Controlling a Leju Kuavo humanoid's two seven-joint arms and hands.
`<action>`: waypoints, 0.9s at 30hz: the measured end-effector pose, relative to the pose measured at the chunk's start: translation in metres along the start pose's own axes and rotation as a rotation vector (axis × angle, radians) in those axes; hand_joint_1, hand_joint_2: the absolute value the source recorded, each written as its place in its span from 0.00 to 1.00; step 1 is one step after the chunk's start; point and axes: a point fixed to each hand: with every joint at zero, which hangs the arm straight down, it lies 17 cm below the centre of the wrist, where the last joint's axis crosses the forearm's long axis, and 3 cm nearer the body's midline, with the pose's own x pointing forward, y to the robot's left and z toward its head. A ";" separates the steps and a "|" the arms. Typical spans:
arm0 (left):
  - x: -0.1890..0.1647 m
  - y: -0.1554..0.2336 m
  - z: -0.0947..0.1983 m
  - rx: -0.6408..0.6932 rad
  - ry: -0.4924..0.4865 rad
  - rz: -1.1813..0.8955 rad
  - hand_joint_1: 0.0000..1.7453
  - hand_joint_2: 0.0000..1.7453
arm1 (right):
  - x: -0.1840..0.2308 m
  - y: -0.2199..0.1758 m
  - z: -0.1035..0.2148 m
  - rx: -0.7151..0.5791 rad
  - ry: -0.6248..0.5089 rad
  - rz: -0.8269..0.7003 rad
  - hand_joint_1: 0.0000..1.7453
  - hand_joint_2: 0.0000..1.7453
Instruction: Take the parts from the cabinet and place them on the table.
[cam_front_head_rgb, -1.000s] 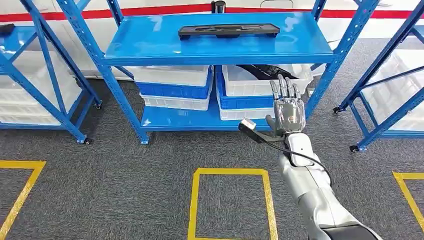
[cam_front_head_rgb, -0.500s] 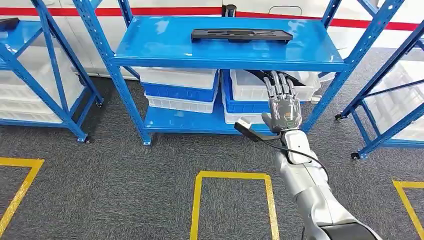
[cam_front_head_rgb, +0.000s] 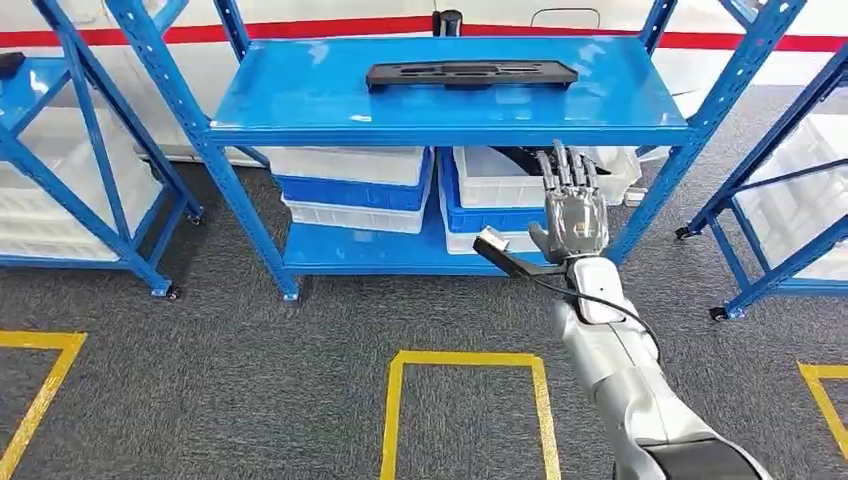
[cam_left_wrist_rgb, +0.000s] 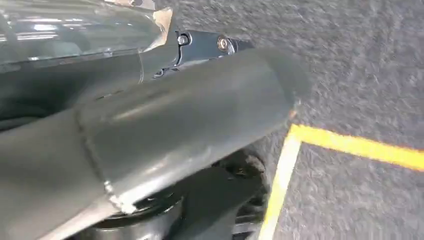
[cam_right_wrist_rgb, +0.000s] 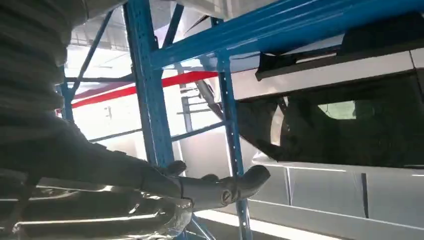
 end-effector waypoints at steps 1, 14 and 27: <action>-0.001 0.000 0.000 0.000 0.002 0.000 0.00 0.00 | 0.000 0.002 0.001 0.005 0.000 -0.001 0.00 1.00; -0.002 0.001 0.000 0.000 0.005 0.000 0.00 0.00 | 0.004 -0.001 -0.004 0.003 0.007 -0.009 0.00 1.00; -0.005 0.001 0.001 0.001 0.013 0.007 0.00 0.00 | 0.005 0.009 0.003 0.026 0.013 -0.012 0.00 1.00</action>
